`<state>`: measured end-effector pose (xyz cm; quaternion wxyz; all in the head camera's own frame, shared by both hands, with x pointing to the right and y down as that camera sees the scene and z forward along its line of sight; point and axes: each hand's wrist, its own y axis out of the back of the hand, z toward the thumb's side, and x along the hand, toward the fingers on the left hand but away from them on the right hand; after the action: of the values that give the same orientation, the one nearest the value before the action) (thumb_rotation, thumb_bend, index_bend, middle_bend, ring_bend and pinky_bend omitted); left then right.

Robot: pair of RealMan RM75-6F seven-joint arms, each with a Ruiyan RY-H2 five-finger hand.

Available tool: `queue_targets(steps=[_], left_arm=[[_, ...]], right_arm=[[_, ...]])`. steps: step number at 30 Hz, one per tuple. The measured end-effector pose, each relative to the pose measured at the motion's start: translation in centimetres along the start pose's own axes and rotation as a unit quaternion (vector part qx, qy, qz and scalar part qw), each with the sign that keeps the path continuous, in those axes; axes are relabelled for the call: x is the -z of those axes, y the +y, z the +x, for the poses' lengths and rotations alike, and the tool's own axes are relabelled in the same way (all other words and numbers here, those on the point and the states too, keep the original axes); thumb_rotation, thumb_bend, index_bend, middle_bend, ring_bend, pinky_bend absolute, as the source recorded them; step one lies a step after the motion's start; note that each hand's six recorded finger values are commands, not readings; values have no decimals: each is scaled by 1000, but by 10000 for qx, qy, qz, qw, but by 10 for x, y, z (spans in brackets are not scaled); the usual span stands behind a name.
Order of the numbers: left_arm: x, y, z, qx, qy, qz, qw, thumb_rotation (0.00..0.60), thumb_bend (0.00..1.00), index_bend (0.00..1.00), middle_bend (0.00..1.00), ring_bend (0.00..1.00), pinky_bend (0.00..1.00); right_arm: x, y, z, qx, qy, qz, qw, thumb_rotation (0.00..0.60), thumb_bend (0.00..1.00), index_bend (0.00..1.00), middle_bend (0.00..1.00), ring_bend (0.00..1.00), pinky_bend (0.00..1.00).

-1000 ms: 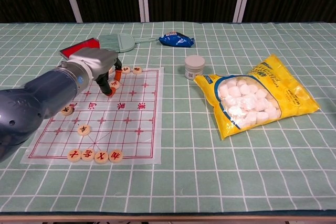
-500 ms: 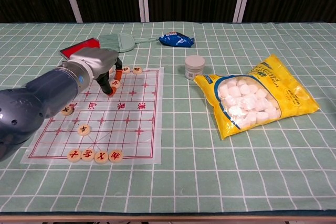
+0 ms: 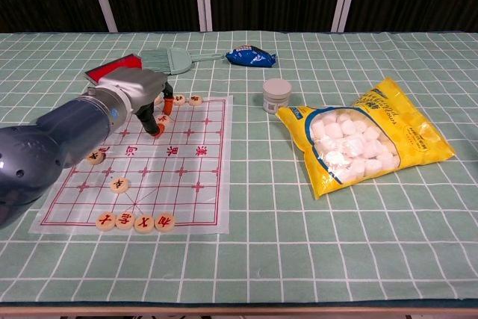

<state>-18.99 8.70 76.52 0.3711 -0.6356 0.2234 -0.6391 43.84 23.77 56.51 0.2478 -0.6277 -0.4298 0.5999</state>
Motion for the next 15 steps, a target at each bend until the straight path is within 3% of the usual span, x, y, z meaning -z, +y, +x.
queue_targets(steps=[10, 15], left_arm=[[0, 4, -2, -35, -46, -57, 10000, 600, 253, 300, 1000, 929, 1000], [-1, 18, -9, -222, -136, -237, 9994, 600, 251, 290, 977, 889, 974]], right_arm=[[0, 0, 0, 6, -8, -16, 10000, 600, 339, 0, 0, 0, 0], [-1, 1, 0, 11, 11, 1, 10000, 600, 339, 0, 0, 0, 0]])
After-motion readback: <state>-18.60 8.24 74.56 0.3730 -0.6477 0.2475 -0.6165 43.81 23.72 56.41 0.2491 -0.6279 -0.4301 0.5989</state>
